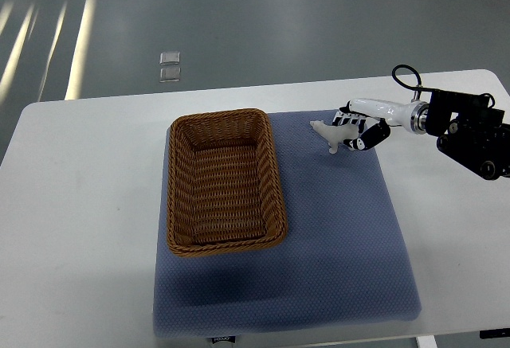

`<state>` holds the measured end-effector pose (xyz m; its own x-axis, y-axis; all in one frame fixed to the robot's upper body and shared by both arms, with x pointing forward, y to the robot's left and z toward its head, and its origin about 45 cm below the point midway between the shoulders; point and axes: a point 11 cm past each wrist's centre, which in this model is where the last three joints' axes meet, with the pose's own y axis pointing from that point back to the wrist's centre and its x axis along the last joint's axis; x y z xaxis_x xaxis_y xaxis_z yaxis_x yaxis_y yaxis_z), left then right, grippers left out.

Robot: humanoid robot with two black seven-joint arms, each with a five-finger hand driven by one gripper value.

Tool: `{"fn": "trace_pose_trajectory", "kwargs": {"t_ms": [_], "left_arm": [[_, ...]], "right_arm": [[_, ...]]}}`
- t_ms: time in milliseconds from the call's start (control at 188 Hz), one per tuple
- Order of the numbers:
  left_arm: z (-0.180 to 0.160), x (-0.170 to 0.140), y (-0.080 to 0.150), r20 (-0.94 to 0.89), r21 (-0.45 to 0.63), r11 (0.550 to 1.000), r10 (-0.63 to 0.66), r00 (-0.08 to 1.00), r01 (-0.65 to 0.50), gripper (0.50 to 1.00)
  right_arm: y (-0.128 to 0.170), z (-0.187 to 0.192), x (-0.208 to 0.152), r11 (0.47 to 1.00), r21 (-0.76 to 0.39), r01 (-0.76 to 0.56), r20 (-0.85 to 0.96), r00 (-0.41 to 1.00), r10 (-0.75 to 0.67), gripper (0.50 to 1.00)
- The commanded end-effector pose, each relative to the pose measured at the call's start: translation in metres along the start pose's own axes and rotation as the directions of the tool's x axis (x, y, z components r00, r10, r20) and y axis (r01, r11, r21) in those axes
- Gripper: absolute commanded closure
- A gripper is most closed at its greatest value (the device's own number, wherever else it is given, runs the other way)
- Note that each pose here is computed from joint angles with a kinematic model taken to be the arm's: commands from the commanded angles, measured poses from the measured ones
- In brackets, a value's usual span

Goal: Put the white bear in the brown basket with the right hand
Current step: 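Carry the bear with the right hand over the wicker basket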

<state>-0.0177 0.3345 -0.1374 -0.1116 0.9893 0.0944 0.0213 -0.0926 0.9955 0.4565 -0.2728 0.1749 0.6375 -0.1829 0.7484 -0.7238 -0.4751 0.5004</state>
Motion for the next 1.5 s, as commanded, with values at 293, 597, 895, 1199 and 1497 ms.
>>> {"fn": "trace_pose_trajectory", "kwargs": {"t_ms": [293,597,895,1199,1497], "left_arm": [[0.0,0.0,0.0,-0.002,-0.001,1.0,0.0,1.0,0.0,0.5],[0.0,0.0,0.0,-0.003,-0.001,1.0,0.0,1.0,0.0,0.5],[0.0,0.0,0.0,-0.005,-0.001,1.0,0.0,1.0,0.0,0.5],[0.0,-0.002,0.0,-0.004,-0.002,1.0,-0.005,1.0,0.005,0.5],[0.0,-0.002,0.0,-0.003,-0.001,1.0,-0.006,1.0,0.006,0.5]], "right_arm": [[-0.006,-0.054,0.043,0.989,0.132,-0.073,-0.054,0.995,0.08,1.0],[-0.021,-0.133,0.049,0.951,0.307,-0.042,-0.107,0.991,0.078,1.0],[-0.039,-0.178,0.013,0.926,0.37,0.079,-0.216,0.976,0.003,1.0],[-0.048,-0.204,0.001,0.906,0.408,0.115,-0.246,0.969,-0.012,1.0],[-0.049,-0.2,0.0,0.908,0.412,0.074,-0.233,0.972,0.027,0.677]]}}
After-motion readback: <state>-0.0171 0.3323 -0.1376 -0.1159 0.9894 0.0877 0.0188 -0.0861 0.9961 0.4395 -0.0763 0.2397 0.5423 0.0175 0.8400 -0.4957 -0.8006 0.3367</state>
